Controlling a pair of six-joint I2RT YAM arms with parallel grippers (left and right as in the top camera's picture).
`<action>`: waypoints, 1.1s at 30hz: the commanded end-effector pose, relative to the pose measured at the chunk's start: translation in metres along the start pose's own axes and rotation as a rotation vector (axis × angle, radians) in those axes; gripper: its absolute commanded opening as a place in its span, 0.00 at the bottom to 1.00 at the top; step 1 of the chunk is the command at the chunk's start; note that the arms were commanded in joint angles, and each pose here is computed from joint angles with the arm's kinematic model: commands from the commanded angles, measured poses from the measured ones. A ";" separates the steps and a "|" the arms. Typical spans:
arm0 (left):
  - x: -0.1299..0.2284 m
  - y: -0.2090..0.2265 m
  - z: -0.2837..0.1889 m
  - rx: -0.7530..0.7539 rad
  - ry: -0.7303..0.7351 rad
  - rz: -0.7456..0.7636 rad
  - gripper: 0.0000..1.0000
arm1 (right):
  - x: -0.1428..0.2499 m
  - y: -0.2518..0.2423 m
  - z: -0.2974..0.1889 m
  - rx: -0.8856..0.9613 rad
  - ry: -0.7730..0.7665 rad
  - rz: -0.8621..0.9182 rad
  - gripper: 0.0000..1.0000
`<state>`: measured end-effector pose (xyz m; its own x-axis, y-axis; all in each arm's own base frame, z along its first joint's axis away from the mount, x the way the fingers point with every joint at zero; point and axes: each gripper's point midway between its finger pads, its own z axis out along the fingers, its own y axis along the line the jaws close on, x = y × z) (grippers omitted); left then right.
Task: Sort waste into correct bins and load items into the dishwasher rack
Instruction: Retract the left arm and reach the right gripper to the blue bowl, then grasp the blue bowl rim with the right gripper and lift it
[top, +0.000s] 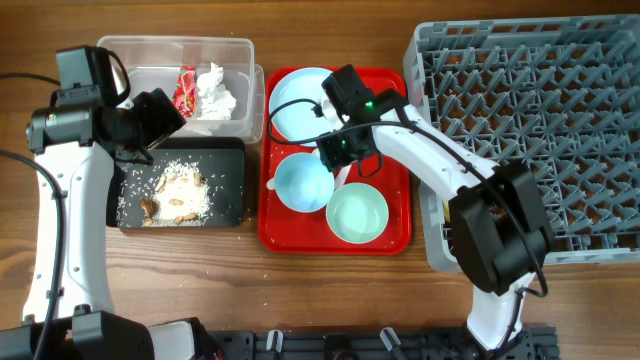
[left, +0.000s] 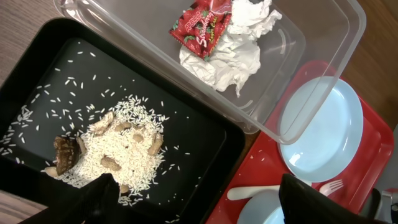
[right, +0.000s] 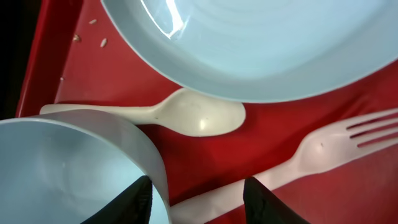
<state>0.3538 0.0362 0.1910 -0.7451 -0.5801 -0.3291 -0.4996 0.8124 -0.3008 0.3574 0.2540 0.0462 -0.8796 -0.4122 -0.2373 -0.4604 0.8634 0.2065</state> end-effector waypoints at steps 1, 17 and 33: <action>-0.004 -0.003 -0.005 0.018 -0.013 0.004 0.85 | 0.004 0.009 0.006 -0.054 0.017 -0.060 0.55; -0.004 -0.003 -0.005 0.018 -0.012 0.003 1.00 | 0.007 0.024 0.005 -0.147 0.020 -0.149 0.53; -0.004 -0.003 -0.005 0.018 -0.012 0.003 1.00 | 0.011 0.021 0.025 -0.151 0.047 -0.168 0.34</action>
<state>0.3538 0.0362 0.1910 -0.7452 -0.5801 -0.3289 -0.4994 0.8124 -0.3011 0.3473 0.2725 0.0354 -0.8038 -0.5383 -0.2532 -0.5939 0.7509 0.2889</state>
